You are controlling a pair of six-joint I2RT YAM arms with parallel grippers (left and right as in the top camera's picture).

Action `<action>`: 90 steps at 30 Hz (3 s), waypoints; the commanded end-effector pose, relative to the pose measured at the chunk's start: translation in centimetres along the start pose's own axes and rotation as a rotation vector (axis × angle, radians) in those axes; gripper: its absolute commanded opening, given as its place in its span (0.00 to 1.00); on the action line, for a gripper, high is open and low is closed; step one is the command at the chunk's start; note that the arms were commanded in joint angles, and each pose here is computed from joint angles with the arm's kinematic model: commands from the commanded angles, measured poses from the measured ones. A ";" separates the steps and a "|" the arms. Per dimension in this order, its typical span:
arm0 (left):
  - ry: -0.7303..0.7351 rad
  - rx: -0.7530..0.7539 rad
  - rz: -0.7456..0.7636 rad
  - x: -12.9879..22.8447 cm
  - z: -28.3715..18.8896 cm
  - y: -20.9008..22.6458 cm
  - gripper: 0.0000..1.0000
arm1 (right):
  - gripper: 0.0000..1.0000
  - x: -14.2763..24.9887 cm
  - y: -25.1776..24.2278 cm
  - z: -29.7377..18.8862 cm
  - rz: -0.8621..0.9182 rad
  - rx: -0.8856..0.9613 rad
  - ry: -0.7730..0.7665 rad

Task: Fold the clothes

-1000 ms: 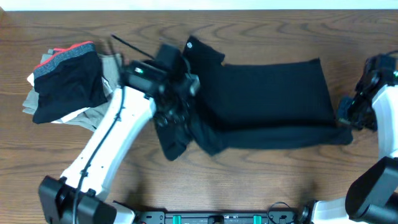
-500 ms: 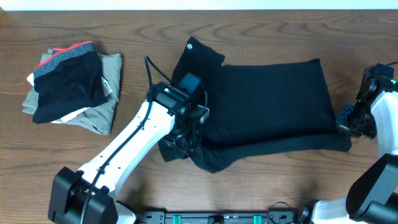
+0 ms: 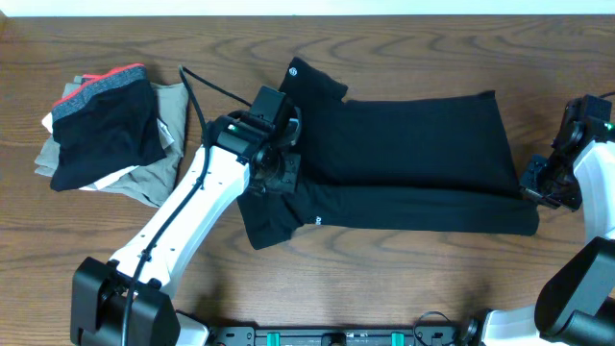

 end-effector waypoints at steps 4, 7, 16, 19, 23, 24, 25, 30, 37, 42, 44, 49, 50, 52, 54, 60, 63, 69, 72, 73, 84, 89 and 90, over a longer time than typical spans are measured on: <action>-0.049 -0.015 -0.014 -0.6 -0.5 0.2 0.06 | 0.10 0.1 -0.1 0.2 0.014 0.001 0.002; -0.047 -0.016 -0.014 -0.5 -0.5 0.2 0.06 | 0.12 0.2 -0.1 0.7 0.015 0.001 0.001; -0.041 -0.018 -0.015 -0.4 -0.3 0.2 0.56 | 0.29 0.3 0.1 1.2 0.015 -0.014 0.001; -0.033 -0.019 -0.017 -0.2 -0.3 0.3 0.56 | 0.29 0.3 0.1 1.2 0.015 -0.014 0.002; 0.001 -0.024 -0.024 0.4 -0.3 0.4 0.56 | 0.29 0.3 0.1 1.2 0.015 -0.015 0.002; 0.014 -0.017 -0.026 0.6 -0.3 0.3 0.56 | 0.29 0.3 0.1 1.2 0.015 -0.015 0.002; 0.027 0.001 -0.027 0.8 -0.3 0.1 0.55 | 0.29 0.3 0.1 1.2 0.015 -0.016 0.002; 0.080 0.161 -0.027 1.6 -0.4 -1.8 0.49 | 0.29 0.5 0.4 1.2 0.014 -0.038 0.013; 0.138 0.220 0.058 3.5 0.8 -4.9 0.49 | 0.19 0.5 0.5 1.5 0.014 -0.040 0.011; 0.147 0.225 0.041 4.6 2.8 -5.8 0.49 | 0.13 1.1 1.0 2.7 0.011 -0.079 0.025; 0.148 0.224 0.021 5.0 3.7 -5.7 0.49 | 0.13 1.4 1.4 3.5 0.011 -0.103 0.025; 0.162 0.219 -0.018 6.0 5.2 -5.2 0.50 | 0.13 2.0 1.7 5.3 0.013 -0.129 0.014; 0.162 0.219 -0.017 6.1 5.4 -5.1 0.54 | 0.13 2.1 1.8 5.5 0.013 -0.130 0.011; 0.157 0.221 -0.015 6.2 5.8 -5.1 0.58 | 0.17 2.3 1.8 6.2 0.014 -0.133 0.004; 0.142 0.225 -0.029 6.1 6.2 -5.1 0.62 | 0.17 2.7 1.8 6.8 0.014 -0.134 0.003; 0.111 0.235 -0.077 6.3 7.5 -4.9 0.64 | 0.18 3.8 1.8 8.2 0.013 -0.140 0.016; 0.096 0.241 -0.128 6.3 8.1 -4.8 0.64 | 0.17 4.0 1.8 8.4 0.013 -0.140 0.016; 0.051 0.263 -0.220 5.9 8.8 -4.8 0.64 | 0.17 3.8 1.9 8.4 0.014 -0.143 0.010; 0.005 0.269 -0.223 5.1 8.9 -4.9 0.64 | 0.17 3.8 1.9 8.4 0.014 -0.143 0.010; -0.009 0.271 -0.220 4.9 8.9 -4.9 0.64 | 0.18 3.8 1.9 8.4 0.013 -0.143 0.010; 0.031 0.246 -0.314 6.1 9.8 -4.5 0.64 | 0.18 3.8 1.9 8.4 0.013 -0.142 0.010; -0.004 0.251 -0.307 5.9 10.2 -4.4 0.63 | 0.18 3.8 1.9 8.4 0.014 -0.143 0.009; -0.015 0.253 -0.305 5.7 10.1 -4.4 0.57 | 0.18 3.8 1.9 8.4 0.014 -0.143 0.009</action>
Point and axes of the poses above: each gripper's point midway between its finger pads, its own z axis out along the fingers, its own y axis along the line the jaws close on, x = y × z, the point moved 6 cm from there along -z, back along the fingers, and after that the axes turned 4 degrees about z, right-handed, at the moved point
